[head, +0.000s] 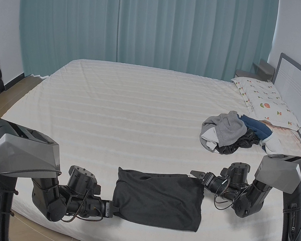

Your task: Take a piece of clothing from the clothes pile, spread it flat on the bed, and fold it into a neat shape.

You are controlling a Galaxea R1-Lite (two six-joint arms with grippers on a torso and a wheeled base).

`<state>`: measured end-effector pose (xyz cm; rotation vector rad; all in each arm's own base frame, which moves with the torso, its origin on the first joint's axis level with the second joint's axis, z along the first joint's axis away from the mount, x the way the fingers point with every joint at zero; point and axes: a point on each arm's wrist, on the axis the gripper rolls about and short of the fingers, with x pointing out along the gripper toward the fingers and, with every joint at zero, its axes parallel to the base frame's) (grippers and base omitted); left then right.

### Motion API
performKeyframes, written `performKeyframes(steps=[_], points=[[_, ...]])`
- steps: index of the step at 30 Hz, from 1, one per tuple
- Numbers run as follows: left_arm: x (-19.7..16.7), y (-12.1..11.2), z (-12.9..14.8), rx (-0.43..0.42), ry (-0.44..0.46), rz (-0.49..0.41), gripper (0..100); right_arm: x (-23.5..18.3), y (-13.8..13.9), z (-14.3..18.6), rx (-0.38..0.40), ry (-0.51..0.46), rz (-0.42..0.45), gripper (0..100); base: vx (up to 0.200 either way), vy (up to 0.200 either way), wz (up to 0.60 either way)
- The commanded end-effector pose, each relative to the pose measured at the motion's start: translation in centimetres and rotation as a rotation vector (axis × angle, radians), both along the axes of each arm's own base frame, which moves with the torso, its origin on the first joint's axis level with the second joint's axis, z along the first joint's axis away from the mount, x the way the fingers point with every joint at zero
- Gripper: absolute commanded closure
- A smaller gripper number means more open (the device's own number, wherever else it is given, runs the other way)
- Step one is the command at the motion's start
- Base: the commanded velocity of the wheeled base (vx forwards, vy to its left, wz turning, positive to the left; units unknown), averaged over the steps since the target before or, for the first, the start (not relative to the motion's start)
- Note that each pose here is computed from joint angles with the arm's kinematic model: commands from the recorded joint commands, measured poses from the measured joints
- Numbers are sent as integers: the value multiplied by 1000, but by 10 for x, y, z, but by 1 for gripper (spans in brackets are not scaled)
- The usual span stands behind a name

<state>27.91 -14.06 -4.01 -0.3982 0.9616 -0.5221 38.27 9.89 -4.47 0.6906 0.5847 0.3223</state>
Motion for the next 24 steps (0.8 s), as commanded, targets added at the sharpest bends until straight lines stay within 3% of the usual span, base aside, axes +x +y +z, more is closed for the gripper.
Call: performKeyframes(steps=[1,9,10,24], points=[[0,1,2,-2,-3,1,100,-1,1,-2,-2,8,5,0,0,0,0],[-1,1,2,0,-1,1,100,-2,4,-4,-3,20,20,0,0,0,0],[-1,0,2,-1,0,0,100,-2,5,-3,-3,19,20,100,0,0,0],[-6,3,6,15,11,-9,100,10,-8,2,3,-19,-27,100,0,0,0]])
